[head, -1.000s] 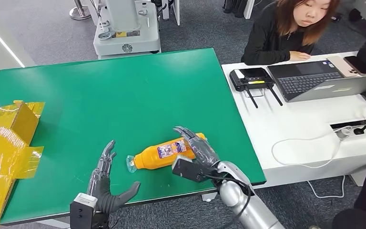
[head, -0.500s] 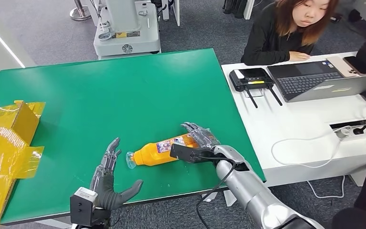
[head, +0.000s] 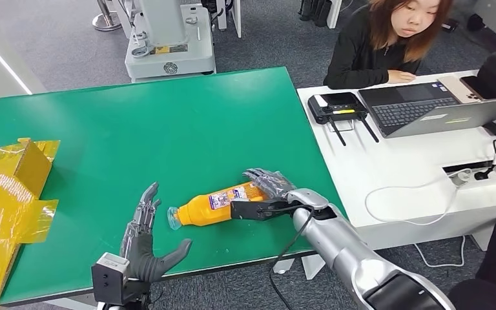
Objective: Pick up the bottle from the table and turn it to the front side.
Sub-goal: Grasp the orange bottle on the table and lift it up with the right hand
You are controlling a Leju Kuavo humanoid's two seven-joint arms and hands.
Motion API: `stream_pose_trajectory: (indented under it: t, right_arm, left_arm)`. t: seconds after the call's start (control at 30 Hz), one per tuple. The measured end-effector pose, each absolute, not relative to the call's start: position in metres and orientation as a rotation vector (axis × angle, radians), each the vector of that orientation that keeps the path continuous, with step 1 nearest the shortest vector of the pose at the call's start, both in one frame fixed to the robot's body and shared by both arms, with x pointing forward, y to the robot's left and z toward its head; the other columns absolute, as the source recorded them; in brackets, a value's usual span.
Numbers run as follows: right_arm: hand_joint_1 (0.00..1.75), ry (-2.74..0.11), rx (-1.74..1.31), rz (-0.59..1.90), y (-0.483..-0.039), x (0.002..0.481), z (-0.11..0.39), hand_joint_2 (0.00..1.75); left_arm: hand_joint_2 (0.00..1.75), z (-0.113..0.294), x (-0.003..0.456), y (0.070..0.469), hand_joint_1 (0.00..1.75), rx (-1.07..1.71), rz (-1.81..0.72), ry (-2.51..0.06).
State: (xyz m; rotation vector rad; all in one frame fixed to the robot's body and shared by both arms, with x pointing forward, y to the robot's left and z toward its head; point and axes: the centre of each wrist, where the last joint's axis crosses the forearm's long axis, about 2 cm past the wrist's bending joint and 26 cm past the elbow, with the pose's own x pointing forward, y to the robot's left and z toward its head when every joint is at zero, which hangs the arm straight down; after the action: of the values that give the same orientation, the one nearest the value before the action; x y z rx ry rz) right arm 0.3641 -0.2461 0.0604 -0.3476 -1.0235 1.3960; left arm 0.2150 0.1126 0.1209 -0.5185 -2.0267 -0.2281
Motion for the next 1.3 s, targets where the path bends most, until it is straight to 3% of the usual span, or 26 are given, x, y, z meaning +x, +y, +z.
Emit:
stream_pose_trajectory:
  t: [0.07, 0.13, 0.4, 0.53, 0.73, 1.03, 1.3]
  right_arm:
    - [0.98, -0.998, -0.356, 1.434, -0.245, 0.37, 0.065, 1.75]
    - [1.62, -0.98, -0.362, 1.468, -0.245, 0.374, 0.068, 1.75]
    - [1.55, -0.983, -0.371, 1.512, -0.245, 0.382, 0.073, 1.75]
    - [1.71, -0.99, -0.371, 1.52, -0.246, 0.383, 0.073, 1.75]
    - [1.75, -1.104, -0.342, 1.472, -0.247, 0.38, 0.07, 1.75]
    - [1.75, -1.533, -0.091, 1.031, -0.242, 0.345, 0.049, 1.75]
    - [1.75, -1.668, -0.041, 0.744, -0.237, 0.29, 0.038, 1.75]
  left_arm:
    - [1.75, 0.121, 0.216, 0.112, 0.0, -0.519, -0.226, -2.027]
    - [1.75, 0.121, 0.216, 0.111, 0.0, -0.52, -0.223, -2.028]
    - [1.75, 0.121, 0.217, 0.11, 0.0, -0.529, -0.214, -2.037]
    - [1.75, 0.119, 0.217, 0.11, 0.0, -0.534, -0.216, -2.038]
    - [1.75, 0.117, 0.217, 0.11, 0.0, -0.534, -0.213, -2.043]
    - [1.75, 0.111, 0.213, 0.116, 0.0, -0.503, -0.193, -2.041]
    - [1.75, 0.111, 0.216, 0.12, 0.0, -0.489, -0.192, -2.033]
